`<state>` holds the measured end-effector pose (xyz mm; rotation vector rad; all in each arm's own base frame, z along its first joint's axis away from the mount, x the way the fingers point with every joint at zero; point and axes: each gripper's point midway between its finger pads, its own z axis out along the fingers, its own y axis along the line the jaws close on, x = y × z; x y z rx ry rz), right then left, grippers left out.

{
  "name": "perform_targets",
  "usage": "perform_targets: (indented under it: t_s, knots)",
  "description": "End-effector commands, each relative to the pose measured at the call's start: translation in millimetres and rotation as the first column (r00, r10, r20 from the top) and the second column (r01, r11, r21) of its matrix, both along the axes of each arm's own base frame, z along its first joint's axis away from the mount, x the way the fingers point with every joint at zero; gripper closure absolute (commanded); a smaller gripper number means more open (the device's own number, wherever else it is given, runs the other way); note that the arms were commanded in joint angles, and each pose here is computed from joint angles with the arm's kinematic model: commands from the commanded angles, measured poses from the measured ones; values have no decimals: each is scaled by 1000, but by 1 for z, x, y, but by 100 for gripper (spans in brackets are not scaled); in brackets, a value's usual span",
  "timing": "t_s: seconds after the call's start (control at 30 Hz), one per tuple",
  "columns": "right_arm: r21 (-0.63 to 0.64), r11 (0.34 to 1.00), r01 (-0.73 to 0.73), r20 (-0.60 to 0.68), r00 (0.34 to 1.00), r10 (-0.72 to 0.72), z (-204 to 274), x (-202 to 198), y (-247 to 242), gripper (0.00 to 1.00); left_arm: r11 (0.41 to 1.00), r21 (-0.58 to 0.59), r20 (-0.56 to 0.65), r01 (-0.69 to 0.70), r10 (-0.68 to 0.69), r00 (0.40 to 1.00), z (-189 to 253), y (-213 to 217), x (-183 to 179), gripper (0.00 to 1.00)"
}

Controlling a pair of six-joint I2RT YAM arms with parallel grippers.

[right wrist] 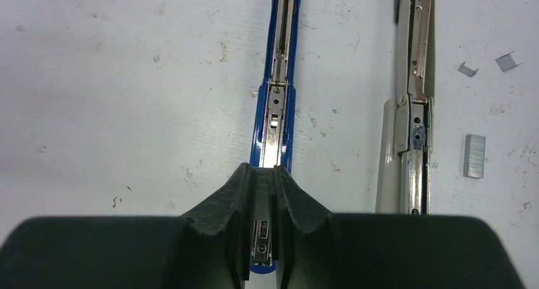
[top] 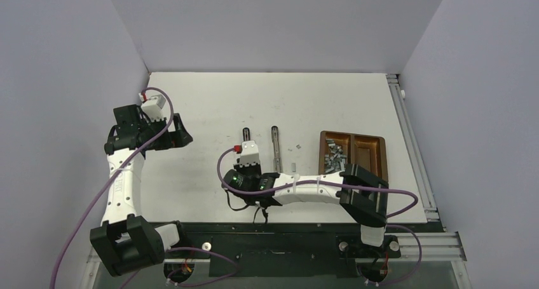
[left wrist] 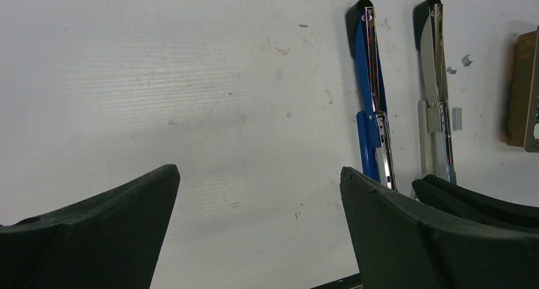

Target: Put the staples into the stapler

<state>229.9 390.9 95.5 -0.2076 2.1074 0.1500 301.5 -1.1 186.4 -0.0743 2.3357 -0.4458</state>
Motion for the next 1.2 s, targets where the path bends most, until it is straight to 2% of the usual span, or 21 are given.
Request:
perform_targets:
  t_s: [0.0, 1.17]
  knots:
    - [38, 999, 30, 37, 999, -31, 0, 4, 7, 91, 1000, 0, 32, 16, -16, 999, 4, -1, 6, 4]
    - [30, 999, 43, -5, 999, -43, -24, -5, -1, 91, 1000, 8, 52, 5, -6, 999, 8, 0, 8, 4]
